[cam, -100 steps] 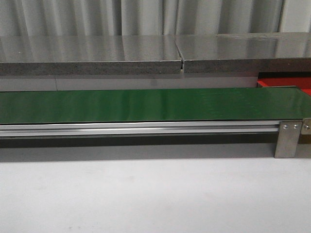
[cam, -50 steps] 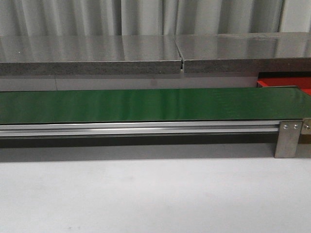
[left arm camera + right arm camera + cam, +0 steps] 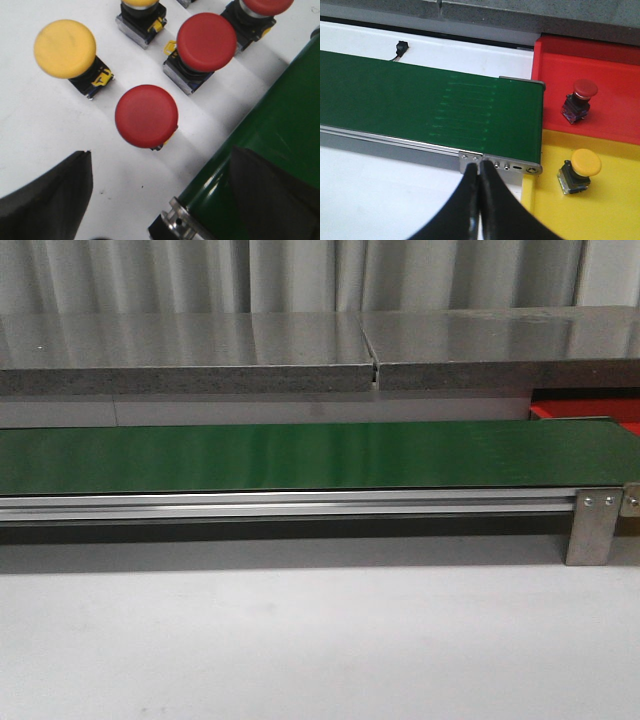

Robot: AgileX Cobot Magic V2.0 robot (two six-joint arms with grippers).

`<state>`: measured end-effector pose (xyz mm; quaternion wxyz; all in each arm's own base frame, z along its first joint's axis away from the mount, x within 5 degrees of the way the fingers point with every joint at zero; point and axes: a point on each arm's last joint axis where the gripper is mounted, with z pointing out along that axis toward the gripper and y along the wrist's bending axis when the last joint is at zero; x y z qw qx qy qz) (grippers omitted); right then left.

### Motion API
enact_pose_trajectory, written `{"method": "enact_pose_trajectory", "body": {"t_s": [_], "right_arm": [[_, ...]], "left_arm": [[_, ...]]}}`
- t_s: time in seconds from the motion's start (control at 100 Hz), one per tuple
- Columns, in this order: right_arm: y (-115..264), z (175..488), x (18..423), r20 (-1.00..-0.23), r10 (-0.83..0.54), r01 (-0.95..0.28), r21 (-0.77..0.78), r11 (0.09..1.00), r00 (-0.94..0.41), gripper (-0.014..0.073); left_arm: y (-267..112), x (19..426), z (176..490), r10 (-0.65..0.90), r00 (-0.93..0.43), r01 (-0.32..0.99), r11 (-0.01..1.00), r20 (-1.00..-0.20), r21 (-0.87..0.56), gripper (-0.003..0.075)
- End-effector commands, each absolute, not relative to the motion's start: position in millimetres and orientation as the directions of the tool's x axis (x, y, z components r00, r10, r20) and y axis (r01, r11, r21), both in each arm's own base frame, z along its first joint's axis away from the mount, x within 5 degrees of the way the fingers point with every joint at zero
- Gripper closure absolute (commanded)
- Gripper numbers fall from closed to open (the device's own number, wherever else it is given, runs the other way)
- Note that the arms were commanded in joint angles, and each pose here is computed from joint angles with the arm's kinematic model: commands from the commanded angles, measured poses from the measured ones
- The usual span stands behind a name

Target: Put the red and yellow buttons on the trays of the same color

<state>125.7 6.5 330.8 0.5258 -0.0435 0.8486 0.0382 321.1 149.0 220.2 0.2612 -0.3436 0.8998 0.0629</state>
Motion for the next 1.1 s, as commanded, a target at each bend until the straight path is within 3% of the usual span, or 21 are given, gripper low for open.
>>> {"method": "enact_pose_trajectory", "body": {"t_s": [0.0, 1.09], "right_arm": [[5.5, 345.0, 126.8, -0.932, -0.029, -0.102, 0.008, 0.995, -0.361, 0.0663], [5.5, 345.0, 126.8, -0.932, -0.029, -0.102, 0.008, 0.995, -0.361, 0.0663]], "left_arm": [[152.6, 331.6, 243.5, -0.564, -0.56, -0.641, 0.759, -0.606, -0.114, 0.0187], [166.7, 356.9, 227.2, -0.524, -0.604, -0.626, 0.779, -0.6, -0.05, 0.0187]]}}
